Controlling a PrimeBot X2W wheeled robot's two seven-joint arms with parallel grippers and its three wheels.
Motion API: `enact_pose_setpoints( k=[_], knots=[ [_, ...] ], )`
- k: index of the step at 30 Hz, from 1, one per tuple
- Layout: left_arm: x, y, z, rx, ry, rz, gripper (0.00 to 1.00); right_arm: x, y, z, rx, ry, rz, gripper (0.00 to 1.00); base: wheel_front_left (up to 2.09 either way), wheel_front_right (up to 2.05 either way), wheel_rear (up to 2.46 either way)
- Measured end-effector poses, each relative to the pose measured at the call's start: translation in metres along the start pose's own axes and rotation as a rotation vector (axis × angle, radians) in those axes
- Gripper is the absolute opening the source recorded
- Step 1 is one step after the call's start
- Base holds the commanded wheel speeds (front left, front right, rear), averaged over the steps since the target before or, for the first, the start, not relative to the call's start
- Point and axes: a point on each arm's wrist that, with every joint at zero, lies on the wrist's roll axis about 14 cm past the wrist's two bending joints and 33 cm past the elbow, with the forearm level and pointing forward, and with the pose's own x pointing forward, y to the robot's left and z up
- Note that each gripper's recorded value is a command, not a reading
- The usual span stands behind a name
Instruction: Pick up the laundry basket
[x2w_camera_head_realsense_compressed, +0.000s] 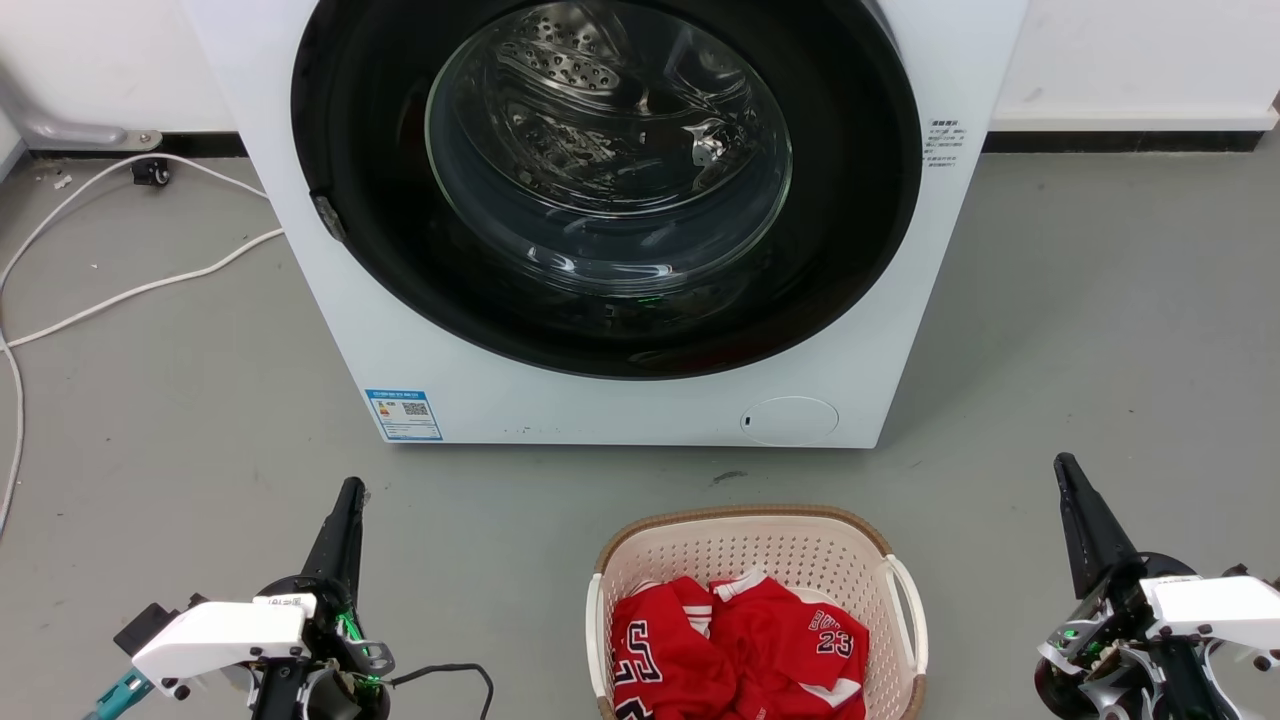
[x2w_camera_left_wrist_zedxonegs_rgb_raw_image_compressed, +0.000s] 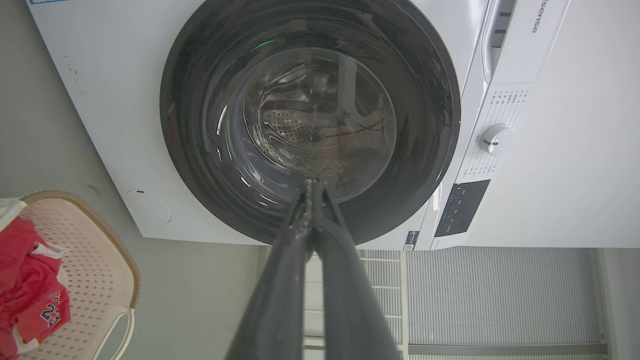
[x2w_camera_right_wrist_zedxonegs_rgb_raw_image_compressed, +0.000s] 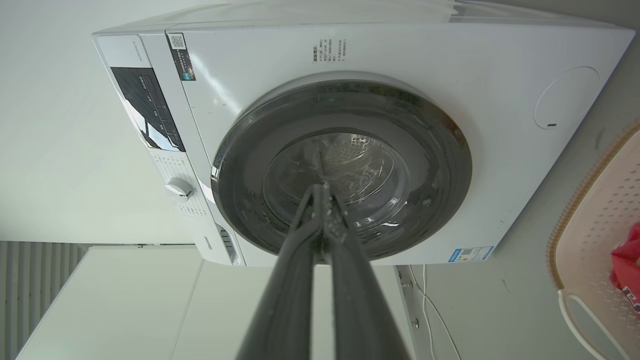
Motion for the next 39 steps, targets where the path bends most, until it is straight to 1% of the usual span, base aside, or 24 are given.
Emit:
enact_pose_setpoints(
  k=[24, 25, 29, 33, 36, 39],
  knots=[
    [0.000, 0.000, 0.000, 0.000, 0.000, 0.000, 0.00, 0.000, 0.000, 0.000, 0.000, 0.000, 0.000, 0.00, 0.00, 0.00, 0.00],
    [0.000, 0.001, 0.000, -0.001, 0.000, 0.003, 1.00, 0.000, -0.001, 0.000, 0.001, 0.000, -0.002, 1.00, 0.00, 0.00, 0.00],
    [-0.009, 0.022, -0.001, -0.007, -0.003, 0.065, 1.00, -0.009, -0.021, 0.000, 0.006, -0.004, -0.062, 1.00, 0.00, 0.00, 0.00],
    [-0.011, 0.024, 0.002, 0.014, -0.021, 0.071, 1.00, -0.010, -0.025, 0.002, -0.013, -0.020, -0.074, 1.00, 0.00, 0.00, 0.00],
    [-0.010, 0.021, 0.005, 0.062, -0.032, 0.067, 1.00, -0.010, -0.024, 0.005, -0.060, -0.031, -0.077, 1.00, 0.00, 0.00, 0.00],
    [-0.010, 0.018, 0.007, 0.115, -0.043, 0.059, 1.00, -0.009, -0.019, 0.006, -0.133, -0.035, -0.065, 1.00, 0.00, 0.00, 0.00]
  ],
)
